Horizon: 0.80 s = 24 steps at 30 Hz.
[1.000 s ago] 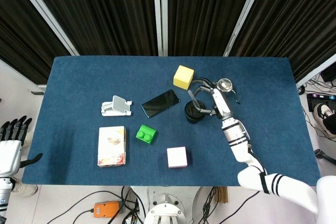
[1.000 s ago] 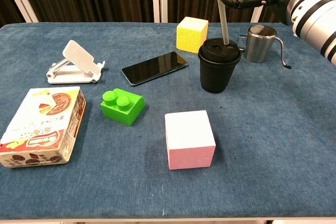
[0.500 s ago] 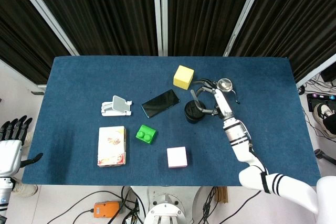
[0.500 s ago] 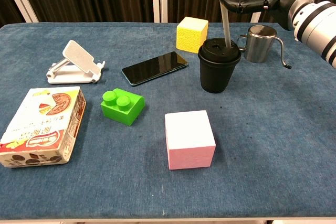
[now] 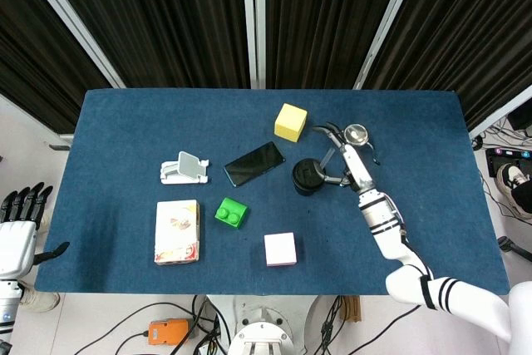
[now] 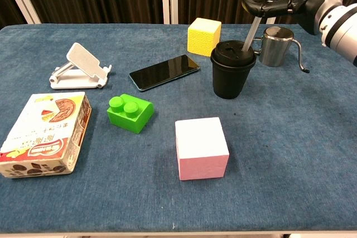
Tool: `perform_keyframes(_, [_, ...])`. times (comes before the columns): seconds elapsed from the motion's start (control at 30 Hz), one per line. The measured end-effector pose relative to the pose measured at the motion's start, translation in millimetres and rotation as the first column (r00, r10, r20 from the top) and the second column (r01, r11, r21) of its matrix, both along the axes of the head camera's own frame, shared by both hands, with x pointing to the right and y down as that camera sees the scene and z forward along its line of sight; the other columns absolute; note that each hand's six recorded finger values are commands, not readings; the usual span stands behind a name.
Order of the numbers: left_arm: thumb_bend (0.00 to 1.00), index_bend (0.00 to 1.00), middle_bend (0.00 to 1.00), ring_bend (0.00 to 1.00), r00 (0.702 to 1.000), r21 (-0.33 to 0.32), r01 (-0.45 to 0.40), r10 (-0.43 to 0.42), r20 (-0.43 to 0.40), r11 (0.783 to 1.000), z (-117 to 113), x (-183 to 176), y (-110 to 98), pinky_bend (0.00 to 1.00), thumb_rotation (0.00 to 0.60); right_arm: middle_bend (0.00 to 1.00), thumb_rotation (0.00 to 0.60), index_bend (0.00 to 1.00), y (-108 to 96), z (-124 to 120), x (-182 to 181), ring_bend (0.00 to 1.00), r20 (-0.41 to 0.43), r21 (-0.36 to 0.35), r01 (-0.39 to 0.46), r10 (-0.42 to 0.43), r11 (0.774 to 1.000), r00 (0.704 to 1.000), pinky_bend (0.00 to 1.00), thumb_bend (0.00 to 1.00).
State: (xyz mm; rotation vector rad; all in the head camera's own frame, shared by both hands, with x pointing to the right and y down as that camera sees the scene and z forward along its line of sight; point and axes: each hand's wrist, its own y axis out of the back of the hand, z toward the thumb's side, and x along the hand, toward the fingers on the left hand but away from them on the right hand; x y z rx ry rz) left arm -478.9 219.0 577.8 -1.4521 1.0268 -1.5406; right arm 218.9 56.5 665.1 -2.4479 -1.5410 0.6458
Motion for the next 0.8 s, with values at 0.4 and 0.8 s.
perform_keyframes(0.4, [0.00, 0.00, 0.04, 0.00, 1.000, 0.009, -0.009, 0.009, -0.010, 1.000, -1, 2, -5, 0.00, 0.600, 0.21, 0.600, 0.17, 3, -57, 92, 0.04, -0.443, 0.249, 0.095, 0.026, 0.964, 0.896, 0.15, 0.54])
perform_keyframes(0.8, [0.00, 0.00, 0.04, 0.00, 1.000, 0.010, -0.019, 0.019, -0.022, 1.000, -1, 9, -7, 0.00, 0.600, 0.09, 0.600, 0.00, 100, -102, 209, 0.00, -0.785, 0.097, 0.076, 0.030, 0.992, 0.619, 0.04, 0.50])
